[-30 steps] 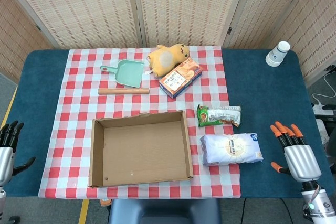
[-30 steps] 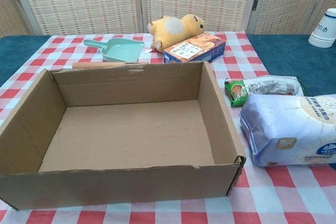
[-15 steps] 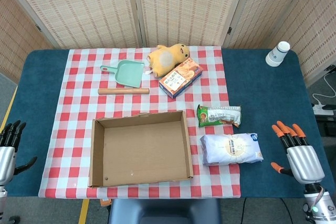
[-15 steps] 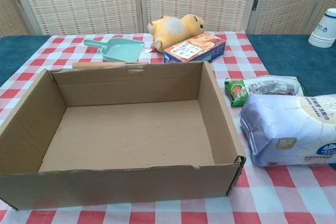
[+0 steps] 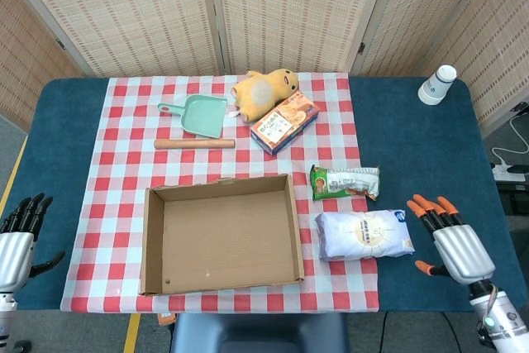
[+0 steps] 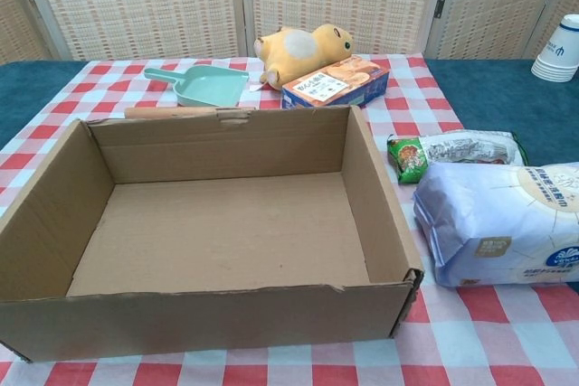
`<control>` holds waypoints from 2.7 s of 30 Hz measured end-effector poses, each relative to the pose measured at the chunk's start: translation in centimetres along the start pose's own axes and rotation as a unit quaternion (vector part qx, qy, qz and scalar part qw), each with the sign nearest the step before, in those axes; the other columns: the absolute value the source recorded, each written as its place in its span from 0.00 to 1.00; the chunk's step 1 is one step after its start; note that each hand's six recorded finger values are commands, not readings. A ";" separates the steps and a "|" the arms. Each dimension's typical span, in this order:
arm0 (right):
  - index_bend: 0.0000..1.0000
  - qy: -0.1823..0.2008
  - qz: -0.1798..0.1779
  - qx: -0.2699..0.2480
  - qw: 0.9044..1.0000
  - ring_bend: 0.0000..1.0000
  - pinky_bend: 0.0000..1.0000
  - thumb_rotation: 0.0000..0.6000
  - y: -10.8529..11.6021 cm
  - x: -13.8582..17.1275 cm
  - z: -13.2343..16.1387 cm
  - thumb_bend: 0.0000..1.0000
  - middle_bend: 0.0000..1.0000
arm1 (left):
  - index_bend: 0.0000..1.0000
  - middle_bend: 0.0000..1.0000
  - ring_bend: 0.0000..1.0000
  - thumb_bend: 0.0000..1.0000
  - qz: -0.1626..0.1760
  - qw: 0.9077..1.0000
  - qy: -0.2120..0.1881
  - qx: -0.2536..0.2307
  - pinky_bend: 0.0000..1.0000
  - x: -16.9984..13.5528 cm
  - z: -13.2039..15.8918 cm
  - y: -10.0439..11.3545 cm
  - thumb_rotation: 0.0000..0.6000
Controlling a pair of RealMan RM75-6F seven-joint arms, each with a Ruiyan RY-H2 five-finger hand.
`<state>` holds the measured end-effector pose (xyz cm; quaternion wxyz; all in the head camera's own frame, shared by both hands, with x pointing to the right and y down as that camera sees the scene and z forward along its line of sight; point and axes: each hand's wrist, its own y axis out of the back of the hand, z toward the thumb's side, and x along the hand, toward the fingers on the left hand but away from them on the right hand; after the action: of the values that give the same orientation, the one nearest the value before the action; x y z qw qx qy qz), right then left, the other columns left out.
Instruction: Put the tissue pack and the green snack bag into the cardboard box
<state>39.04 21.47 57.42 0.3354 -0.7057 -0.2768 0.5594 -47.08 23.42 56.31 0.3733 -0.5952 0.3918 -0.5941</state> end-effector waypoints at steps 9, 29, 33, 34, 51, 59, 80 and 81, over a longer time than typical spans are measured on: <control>0.00 0.059 0.038 0.019 0.997 0.00 0.00 1.00 1.1 -1.3 3.4 0.00 0.00 | 0.04 0.00 0.00 0.17 -0.004 1.000 -0.008 0.000 0.18 0.0 0.4 -0.1 1.00; 0.00 0.072 0.092 0.027 0.993 0.00 0.00 1.00 -2.3 -5.9 4.8 0.00 0.00 | 0.04 0.00 0.00 0.17 -0.004 1.000 -0.006 -0.005 0.18 0.1 0.1 -0.2 1.00; 0.00 0.072 0.104 0.024 0.992 0.00 0.00 1.00 -3.1 -6.5 5.0 0.00 0.00 | 0.04 0.00 0.00 0.17 -0.004 1.000 -0.009 -0.007 0.18 0.1 0.2 -0.1 1.00; 0.00 0.072 0.109 0.024 0.991 0.00 0.00 1.00 -3.4 -6.6 5.0 0.00 0.00 | 0.04 0.00 0.00 0.17 -0.004 1.000 -0.010 -0.007 0.18 0.1 0.2 -0.1 1.00; 0.37 0.066 0.094 0.029 0.993 0.23 0.43 1.00 -4.8 -8.0 5.3 0.00 0.26 | 0.04 0.00 0.00 0.17 -0.009 1.000 -0.009 -0.010 0.18 0.1 0.2 -0.2 1.00; 0.53 0.059 0.088 0.029 0.994 0.35 0.55 1.00 -5.0 -8.2 5.1 0.00 0.36 | 0.04 0.00 0.00 0.17 -0.010 1.000 -0.008 -0.012 0.18 0.2 0.1 -0.3 1.00; 0.59 0.072 -0.003 0.063 0.995 0.37 0.57 1.00 5.0 -6.3 7.4 0.00 0.40 | 0.04 0.00 0.00 0.17 -0.015 1.000 -0.008 -0.010 0.18 0.2 0.2 -0.4 1.00; 0.59 0.076 -0.011 0.065 0.995 0.37 0.57 1.00 5.7 -6.2 8.0 0.00 0.40 | 0.04 0.00 0.00 0.17 -0.015 1.000 -0.008 -0.010 0.18 0.2 0.2 -0.4 1.00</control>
<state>29.99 14.47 55.49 0.4062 -0.7200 -0.2214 0.5173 -46.87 23.41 56.71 0.3616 -0.6097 0.3858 -0.5905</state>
